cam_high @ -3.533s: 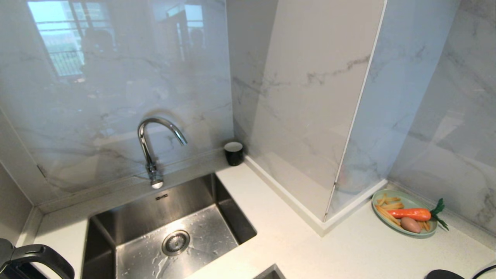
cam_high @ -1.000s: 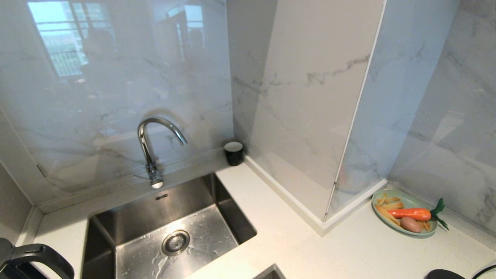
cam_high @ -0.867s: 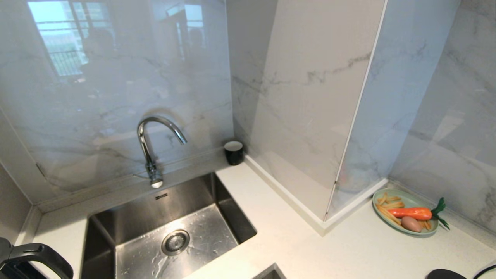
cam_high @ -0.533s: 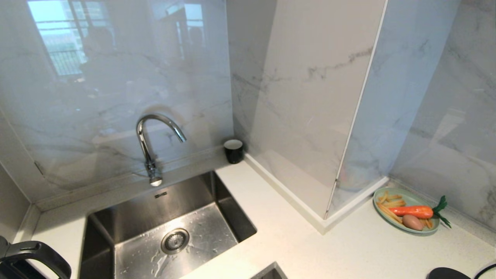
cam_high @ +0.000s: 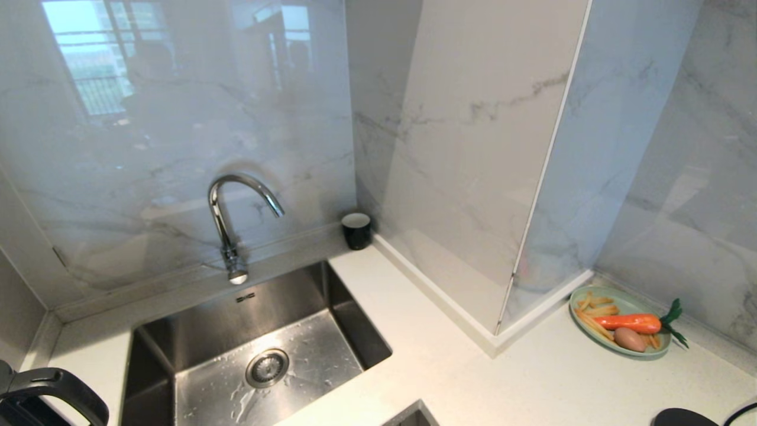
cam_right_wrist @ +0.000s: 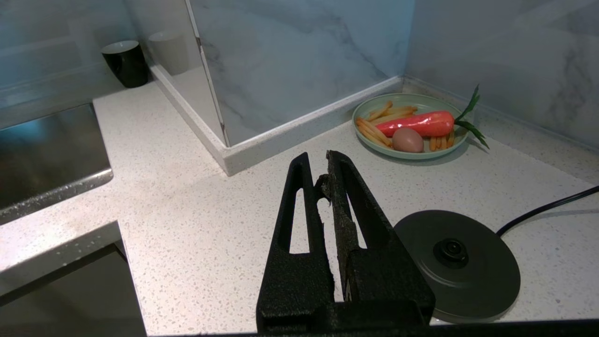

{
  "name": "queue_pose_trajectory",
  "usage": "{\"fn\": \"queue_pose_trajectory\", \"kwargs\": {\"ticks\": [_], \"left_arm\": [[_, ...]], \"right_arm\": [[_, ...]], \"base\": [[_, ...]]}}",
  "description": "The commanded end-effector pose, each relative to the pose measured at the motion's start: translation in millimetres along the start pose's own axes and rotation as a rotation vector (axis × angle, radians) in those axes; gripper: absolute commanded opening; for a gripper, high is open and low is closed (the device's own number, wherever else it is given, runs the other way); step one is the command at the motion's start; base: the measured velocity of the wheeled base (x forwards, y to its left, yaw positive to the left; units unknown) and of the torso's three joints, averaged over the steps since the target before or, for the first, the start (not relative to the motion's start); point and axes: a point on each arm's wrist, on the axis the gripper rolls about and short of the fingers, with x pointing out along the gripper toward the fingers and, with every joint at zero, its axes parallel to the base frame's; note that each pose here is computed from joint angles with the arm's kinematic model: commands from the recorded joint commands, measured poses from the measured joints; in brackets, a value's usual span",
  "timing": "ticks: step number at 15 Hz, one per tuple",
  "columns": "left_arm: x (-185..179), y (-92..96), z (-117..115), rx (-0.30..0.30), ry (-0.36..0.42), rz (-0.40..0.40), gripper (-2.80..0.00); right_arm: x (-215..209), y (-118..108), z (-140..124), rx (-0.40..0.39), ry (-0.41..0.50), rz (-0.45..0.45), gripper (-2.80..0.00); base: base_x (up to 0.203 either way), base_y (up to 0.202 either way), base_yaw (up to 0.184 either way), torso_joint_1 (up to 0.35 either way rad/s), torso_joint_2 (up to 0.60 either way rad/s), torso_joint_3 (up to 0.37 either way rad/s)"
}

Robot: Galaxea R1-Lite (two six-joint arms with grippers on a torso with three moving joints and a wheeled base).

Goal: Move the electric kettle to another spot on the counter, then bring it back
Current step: Grab the kettle

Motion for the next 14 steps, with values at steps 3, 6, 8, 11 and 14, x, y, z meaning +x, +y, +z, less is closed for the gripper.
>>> {"fn": "queue_pose_trajectory", "kwargs": {"ticks": [3,6,8,11,14], "left_arm": [[0.0,0.0,0.0,0.0,0.001,0.0,-2.8],[0.0,0.0,-0.1,0.0,0.002,0.001,-2.8],[0.0,0.0,0.0,0.0,0.001,0.0,-2.8],[0.0,0.0,0.0,-0.001,0.001,0.0,-2.8],[0.0,0.0,0.0,0.0,0.001,0.001,-2.8]], "right_arm": [[0.1,0.0,0.1,0.0,0.001,0.0,-2.8],[0.1,0.0,0.1,0.0,0.001,0.0,-2.8],[0.1,0.0,0.1,0.0,0.001,0.0,-2.8],[0.1,0.0,0.1,0.0,0.001,0.0,-2.8],[0.1,0.0,0.1,0.0,0.001,0.0,-2.8]], "base": [[0.0,0.0,0.0,0.0,0.0,0.0],[0.0,0.0,0.0,0.0,0.0,0.0],[0.0,0.0,0.0,0.0,0.0,0.0],[0.0,0.0,0.0,0.0,0.0,0.0],[0.0,0.0,0.0,0.0,0.0,0.0]]}}
